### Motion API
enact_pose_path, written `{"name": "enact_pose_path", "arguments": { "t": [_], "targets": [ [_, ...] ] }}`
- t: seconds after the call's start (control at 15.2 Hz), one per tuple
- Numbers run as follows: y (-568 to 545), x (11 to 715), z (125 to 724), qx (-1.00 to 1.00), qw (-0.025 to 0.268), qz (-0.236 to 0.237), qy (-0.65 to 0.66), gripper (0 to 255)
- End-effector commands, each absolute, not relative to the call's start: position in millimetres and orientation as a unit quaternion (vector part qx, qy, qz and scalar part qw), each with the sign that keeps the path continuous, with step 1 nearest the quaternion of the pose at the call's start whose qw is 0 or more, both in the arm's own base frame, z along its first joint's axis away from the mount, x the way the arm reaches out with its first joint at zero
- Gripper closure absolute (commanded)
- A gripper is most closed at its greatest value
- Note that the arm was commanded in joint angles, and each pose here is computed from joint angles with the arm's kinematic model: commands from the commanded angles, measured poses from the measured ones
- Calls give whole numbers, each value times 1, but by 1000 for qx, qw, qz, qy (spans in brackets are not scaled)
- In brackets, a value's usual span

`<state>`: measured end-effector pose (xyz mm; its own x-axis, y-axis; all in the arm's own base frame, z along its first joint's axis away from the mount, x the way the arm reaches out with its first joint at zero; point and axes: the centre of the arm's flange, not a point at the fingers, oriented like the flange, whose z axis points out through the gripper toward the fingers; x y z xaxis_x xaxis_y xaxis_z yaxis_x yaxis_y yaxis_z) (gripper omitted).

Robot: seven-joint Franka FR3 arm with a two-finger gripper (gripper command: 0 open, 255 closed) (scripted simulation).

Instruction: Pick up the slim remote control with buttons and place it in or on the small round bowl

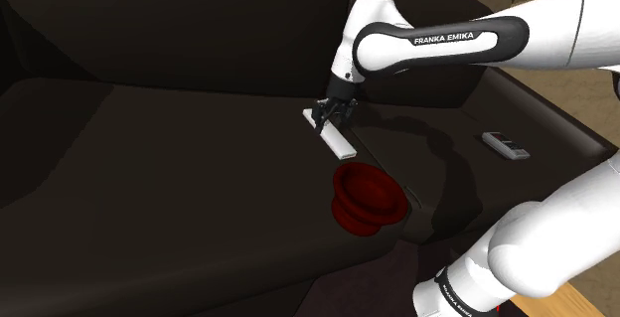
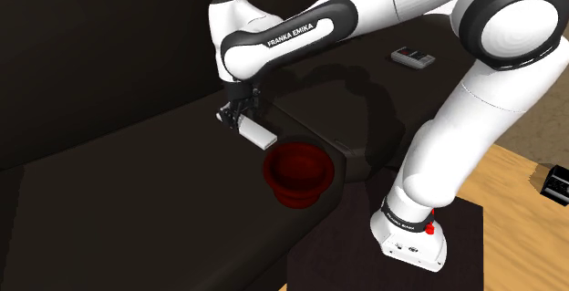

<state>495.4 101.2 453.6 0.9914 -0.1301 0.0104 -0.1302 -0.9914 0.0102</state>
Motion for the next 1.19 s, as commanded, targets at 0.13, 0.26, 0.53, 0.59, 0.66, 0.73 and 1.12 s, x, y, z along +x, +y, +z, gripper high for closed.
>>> {"name": "enact_pose_path", "arguments": {
  "t": [0.13,0.26,0.53,0.59,0.66,0.73,1.12],
  "targets": [
    [101,495,476,998,5,5,-65,255],
    [101,495,486,998,5,5,-65,255],
    [101,495,507,998,5,5,-65,255],
    [101,495,513,998,5,5,-65,255],
    [101,495,518,998,5,5,-65,255],
    [101,495,523,998,5,5,-65,255],
    [113,431,528,998,5,5,-65,255]
  ]
}}
